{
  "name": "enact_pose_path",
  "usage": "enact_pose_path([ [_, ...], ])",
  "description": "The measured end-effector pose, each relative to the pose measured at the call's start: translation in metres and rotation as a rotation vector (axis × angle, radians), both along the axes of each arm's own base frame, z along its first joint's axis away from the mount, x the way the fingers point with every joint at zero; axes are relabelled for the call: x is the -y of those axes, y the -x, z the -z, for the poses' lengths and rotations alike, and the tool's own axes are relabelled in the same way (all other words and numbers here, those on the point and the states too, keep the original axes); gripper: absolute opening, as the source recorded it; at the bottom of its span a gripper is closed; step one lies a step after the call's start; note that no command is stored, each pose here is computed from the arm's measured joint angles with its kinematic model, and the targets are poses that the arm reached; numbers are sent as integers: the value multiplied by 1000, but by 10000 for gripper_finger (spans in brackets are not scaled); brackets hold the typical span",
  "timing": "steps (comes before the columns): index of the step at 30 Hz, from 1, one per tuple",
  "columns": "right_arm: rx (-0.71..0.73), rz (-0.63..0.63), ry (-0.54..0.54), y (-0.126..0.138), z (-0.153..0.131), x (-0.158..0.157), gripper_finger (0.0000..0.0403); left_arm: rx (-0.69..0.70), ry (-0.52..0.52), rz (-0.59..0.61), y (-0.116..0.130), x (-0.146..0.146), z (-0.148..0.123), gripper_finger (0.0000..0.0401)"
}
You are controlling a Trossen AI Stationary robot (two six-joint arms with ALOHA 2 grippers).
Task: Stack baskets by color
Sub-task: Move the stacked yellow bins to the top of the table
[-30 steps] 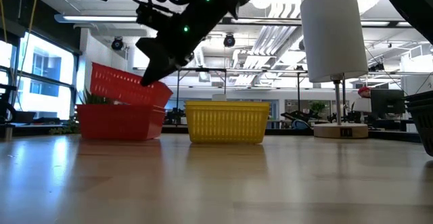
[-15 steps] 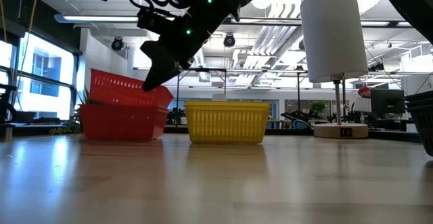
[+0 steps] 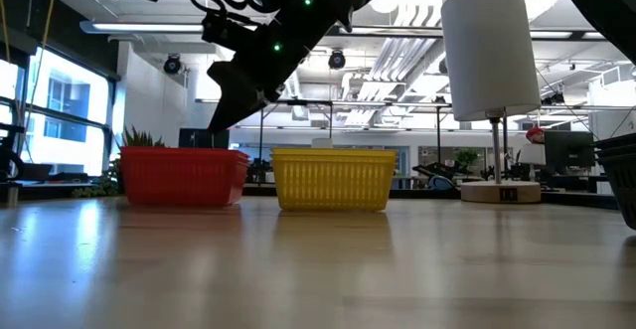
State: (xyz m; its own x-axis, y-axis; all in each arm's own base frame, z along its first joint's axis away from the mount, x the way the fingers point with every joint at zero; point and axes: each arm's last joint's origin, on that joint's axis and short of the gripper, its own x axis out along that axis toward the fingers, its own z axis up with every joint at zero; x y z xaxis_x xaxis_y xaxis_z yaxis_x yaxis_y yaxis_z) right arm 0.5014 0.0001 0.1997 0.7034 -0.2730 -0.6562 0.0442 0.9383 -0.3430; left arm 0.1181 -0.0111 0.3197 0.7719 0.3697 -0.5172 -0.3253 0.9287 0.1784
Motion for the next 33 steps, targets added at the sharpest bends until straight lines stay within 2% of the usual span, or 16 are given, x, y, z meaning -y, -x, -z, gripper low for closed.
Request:
enact_pose_path([
  [4,0,32,30,0,0,1,96,0,0,0,0,0,0,90],
  [10,-24,56,69,2,-11,-5,98,-38,9,-12,3,-1,3,90],
  [15,-86,90,57,6,-23,-15,99,-74,29,-35,6,-1,7,90],
  [19,-161,87,55,12,-27,-23,99,-88,50,-29,7,-1,8,90],
  [25,-276,133,161,24,-40,-33,99,-110,115,25,5,2,10,90],
  [29,-339,147,131,32,-47,-36,99,-138,120,22,0,3,16,90],
  [33,-444,151,131,43,-46,-40,99,-206,122,1,-5,4,34,90],
])
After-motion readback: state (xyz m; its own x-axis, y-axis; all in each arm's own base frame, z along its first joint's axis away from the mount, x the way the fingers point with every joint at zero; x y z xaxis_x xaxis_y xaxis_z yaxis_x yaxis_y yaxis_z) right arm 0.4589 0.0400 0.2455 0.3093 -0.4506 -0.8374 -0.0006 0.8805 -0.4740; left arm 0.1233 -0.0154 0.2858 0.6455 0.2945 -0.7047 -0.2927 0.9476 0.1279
